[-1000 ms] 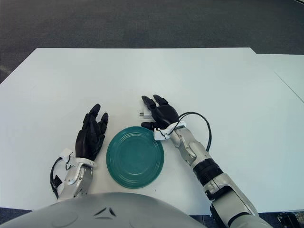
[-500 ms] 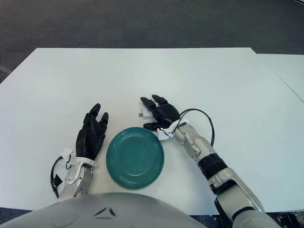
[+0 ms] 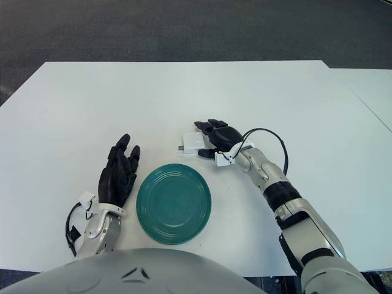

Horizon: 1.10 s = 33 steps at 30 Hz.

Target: Put the charger into the plate.

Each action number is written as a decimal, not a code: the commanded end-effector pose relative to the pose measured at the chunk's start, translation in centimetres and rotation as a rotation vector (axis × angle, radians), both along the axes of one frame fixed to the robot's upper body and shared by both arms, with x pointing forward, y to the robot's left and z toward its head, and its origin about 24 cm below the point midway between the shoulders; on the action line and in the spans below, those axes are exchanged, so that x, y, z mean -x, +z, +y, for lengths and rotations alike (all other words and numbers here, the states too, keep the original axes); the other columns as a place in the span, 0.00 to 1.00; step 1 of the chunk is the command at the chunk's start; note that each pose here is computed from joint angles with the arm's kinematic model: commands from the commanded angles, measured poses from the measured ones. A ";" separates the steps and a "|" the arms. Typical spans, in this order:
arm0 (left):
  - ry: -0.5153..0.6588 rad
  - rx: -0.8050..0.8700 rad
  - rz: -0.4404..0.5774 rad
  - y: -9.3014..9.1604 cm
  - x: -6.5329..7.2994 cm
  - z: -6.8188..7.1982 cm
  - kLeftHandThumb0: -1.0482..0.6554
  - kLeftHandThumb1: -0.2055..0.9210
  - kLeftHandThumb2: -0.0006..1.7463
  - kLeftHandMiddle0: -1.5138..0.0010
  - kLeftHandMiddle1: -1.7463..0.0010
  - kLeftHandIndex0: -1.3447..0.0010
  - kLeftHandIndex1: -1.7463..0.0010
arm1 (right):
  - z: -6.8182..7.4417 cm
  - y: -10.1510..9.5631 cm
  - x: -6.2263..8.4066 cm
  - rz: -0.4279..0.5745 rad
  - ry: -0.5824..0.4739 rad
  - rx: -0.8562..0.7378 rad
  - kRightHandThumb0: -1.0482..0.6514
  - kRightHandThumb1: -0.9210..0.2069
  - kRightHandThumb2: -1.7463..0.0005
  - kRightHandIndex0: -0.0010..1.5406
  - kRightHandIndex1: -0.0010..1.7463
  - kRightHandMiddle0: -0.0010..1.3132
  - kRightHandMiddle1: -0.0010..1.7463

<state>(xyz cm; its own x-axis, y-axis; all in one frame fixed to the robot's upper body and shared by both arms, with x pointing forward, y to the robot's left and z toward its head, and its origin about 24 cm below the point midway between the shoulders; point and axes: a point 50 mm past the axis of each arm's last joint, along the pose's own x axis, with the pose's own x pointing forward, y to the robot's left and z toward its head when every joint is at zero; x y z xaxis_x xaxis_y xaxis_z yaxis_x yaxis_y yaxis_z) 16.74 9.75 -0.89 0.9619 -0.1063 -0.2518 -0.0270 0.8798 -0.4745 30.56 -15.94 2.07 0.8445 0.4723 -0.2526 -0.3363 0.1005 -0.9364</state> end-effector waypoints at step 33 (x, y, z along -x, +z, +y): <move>-0.002 0.101 0.120 -1.7 0.7 -1.5 0.12 1.00 0.42 0.85 0.99 1.00 0.75 | -0.8 0.4 -1.4 0.118 -0.024 0.146 0.15 0.00 0.70 0.13 0.00 0.00 0.25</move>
<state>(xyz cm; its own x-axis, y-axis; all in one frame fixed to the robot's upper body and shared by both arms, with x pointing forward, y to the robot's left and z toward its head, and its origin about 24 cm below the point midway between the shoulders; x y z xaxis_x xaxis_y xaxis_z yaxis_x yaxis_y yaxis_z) 16.70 9.56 -1.10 0.9589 -0.1250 -0.2549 -0.0240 0.8588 -0.5117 32.21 -15.94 3.13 0.8276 0.4241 -0.3678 -0.4162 0.0239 -0.9090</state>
